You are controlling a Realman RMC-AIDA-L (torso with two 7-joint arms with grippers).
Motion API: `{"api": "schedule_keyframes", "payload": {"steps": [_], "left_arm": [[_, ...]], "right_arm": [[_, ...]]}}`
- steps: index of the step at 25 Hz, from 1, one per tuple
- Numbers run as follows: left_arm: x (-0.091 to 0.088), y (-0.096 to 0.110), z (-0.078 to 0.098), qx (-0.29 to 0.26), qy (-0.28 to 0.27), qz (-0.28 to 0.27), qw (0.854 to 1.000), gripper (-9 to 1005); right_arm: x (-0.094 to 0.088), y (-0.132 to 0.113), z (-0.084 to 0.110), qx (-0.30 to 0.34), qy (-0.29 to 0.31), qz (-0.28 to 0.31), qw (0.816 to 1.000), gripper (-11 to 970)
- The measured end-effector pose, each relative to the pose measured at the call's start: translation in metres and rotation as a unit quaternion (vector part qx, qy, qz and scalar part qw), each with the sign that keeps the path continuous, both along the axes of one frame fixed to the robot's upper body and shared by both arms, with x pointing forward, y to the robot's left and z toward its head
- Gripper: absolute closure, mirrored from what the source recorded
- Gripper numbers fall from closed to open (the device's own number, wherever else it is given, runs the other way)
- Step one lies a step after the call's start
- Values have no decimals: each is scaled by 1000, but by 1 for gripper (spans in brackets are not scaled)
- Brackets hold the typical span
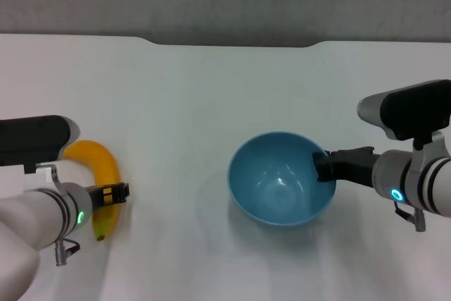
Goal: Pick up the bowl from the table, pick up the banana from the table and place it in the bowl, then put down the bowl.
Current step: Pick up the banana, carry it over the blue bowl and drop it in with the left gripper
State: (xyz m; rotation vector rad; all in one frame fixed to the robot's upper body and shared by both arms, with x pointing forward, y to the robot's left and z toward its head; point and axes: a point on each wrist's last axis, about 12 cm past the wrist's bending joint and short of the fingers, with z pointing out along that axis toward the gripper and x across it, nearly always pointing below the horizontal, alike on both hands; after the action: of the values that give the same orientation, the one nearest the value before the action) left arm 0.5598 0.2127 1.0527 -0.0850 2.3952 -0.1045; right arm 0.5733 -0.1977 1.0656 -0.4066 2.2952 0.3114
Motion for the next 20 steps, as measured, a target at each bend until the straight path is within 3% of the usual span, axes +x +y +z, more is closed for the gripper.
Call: {"api": "schedule_keyframes", "payload": {"steps": [5,9,18,20], "left_arm": [[-2,0,3,-4,-8,-4,1000,497],[-8,0,16,-14,-33,-12,999,497],[-30,-2,45,-52,-127,-39,990,496],[-38,-2,57,-79,-170,-46,981,496]], "right_arm": [[-1,-2,-2,0,2,-3,1000,916],[-3,-3,-3,1,2,-6,1000,916],[-3,-4,-4,-1,2,-6,1000,916],[-2,-3,-3,-1,0,-4,1000,916]]}}
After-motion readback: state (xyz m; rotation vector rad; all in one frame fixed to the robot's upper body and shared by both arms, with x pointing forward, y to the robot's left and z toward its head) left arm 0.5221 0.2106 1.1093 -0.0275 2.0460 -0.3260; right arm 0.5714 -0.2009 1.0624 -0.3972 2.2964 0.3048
